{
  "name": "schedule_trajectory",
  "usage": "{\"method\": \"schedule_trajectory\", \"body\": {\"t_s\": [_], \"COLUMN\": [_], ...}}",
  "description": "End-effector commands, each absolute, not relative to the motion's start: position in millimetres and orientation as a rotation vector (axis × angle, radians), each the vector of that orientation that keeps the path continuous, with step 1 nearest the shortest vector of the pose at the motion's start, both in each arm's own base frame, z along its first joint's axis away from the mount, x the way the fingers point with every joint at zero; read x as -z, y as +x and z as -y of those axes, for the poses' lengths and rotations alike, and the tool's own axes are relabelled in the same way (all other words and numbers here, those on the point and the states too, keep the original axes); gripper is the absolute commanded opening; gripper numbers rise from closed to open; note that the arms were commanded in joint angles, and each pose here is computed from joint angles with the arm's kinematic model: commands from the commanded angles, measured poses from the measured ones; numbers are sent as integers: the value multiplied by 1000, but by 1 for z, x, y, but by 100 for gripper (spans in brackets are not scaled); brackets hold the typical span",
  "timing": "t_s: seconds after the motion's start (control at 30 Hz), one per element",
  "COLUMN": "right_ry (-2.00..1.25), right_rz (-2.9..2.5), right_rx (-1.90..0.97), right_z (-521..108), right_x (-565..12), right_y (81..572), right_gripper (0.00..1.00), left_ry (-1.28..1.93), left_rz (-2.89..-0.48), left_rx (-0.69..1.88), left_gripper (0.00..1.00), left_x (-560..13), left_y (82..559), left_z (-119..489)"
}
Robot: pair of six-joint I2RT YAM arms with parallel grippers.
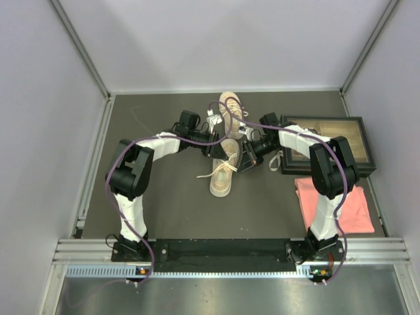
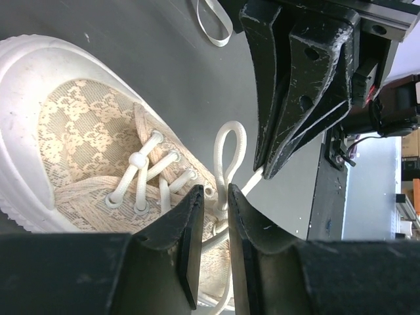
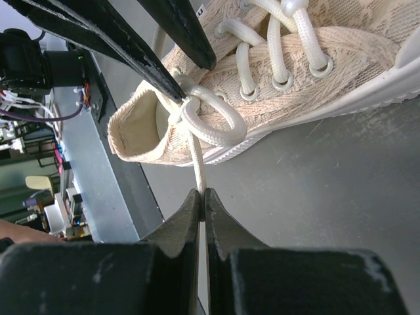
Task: Tie the shoes
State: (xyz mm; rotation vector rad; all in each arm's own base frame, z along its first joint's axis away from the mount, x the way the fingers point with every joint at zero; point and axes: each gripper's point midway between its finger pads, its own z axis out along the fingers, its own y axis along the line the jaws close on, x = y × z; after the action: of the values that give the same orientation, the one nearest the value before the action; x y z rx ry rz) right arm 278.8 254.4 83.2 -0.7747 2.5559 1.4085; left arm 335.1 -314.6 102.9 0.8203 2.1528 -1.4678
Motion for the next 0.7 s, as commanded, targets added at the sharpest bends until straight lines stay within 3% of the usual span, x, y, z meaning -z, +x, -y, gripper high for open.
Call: {"method": "schedule_trajectory", "body": {"t_s": [0.0, 0.17, 0.33, 0.67], "right_ry": [-815, -815, -812, -817], "right_rz": [-2495, -2495, -2496, -2508], "right_rx": [-1416, -1416, -1414, -1398], "right_z": [-259, -259, -258, -255], "right_x": [-92, -92, -91, -88], "right_y": [289, 289, 290, 287], "right_gripper": [0, 0, 0, 0], "left_ry": [866, 875, 870, 811], "left_rz": [-2109, -2105, -2097, -1988], "left_rx": [1506, 1514, 1517, 1458], "left_gripper": [24, 23, 0, 0], "left_x": [-110, -110, -112, -138], "left_y": [331, 330, 331, 362], "left_z": [320, 321, 322, 327]}}
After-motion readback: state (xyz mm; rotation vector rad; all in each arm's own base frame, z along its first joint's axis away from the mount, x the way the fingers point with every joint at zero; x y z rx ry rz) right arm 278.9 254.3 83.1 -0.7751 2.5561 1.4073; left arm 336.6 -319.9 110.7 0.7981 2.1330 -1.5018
